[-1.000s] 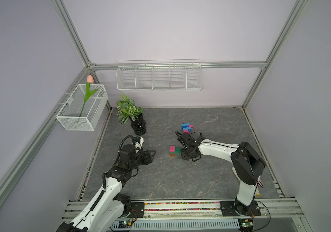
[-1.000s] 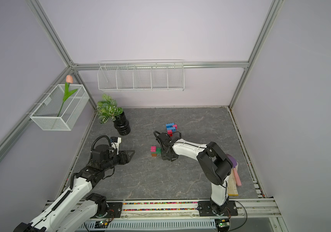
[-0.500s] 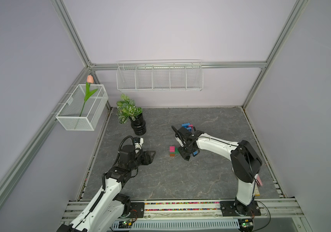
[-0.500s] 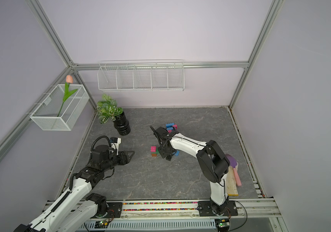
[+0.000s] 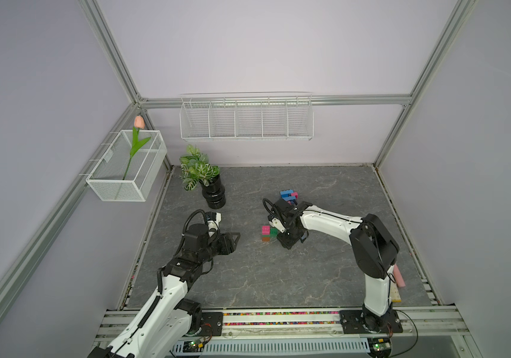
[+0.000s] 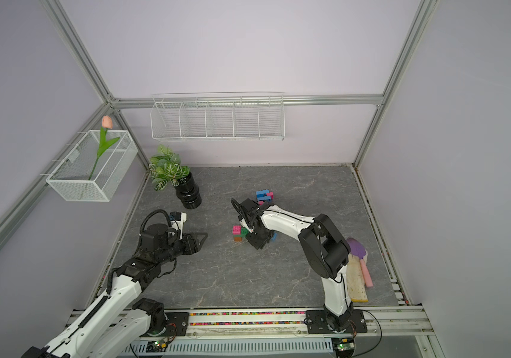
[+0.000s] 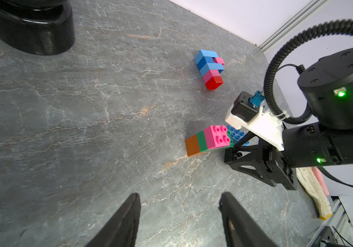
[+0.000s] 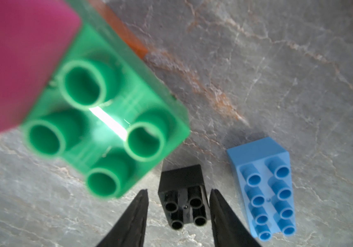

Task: Assemble the letter p with lego
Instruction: Pick up the lego brick from the center of the board.

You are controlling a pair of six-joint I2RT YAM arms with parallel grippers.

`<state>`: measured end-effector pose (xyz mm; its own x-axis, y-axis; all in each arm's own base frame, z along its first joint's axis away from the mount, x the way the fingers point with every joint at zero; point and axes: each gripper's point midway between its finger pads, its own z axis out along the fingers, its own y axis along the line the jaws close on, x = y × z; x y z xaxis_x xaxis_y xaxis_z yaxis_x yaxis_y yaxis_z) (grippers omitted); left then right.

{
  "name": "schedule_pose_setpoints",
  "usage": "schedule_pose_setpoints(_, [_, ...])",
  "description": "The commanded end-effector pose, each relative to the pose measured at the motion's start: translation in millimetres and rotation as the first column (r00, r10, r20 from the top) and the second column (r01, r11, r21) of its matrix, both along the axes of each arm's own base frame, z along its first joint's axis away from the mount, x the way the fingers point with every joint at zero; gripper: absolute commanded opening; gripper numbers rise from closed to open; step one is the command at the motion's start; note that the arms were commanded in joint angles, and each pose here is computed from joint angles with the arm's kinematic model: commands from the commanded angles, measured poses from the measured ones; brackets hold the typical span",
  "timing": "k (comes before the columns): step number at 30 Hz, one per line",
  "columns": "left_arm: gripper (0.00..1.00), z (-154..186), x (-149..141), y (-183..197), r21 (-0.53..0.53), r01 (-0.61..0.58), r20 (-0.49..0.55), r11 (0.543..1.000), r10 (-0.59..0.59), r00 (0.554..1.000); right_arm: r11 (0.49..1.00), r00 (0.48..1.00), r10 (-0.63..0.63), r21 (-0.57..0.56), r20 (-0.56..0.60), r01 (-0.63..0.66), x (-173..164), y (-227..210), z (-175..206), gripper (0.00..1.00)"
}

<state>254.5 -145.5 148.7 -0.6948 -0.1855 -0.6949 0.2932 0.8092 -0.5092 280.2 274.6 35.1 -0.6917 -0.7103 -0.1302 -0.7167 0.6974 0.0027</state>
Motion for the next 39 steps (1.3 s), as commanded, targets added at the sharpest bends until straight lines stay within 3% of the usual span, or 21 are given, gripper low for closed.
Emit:
schedule_pose_setpoints(1, [0.62, -6.5, -1.9, 2.4, 0.005, -0.01, -0.022, 1.0, 0.01, 1.0, 0.999, 1.0, 0.02, -0.028, -0.023, -0.021, -2.3, -6.5, -3.2, 0.47])
schedule_pose_setpoints(15, [0.62, -8.4, -1.2, 2.4, 0.009, -0.01, -0.027, 1.0, 0.011, 1.0, 0.997, 1.0, 0.025, -0.066, -0.019, -0.026, -2.0, -12.8, -8.1, 0.48])
schedule_pose_setpoints(39, [0.63, -7.7, -0.1, 2.0, 0.009, -0.009, -0.028, 1.0, 0.01, 1.0, 0.998, 0.999, 0.022, -0.059, -0.027, -0.023, -2.4, -11.2, -9.5, 0.39])
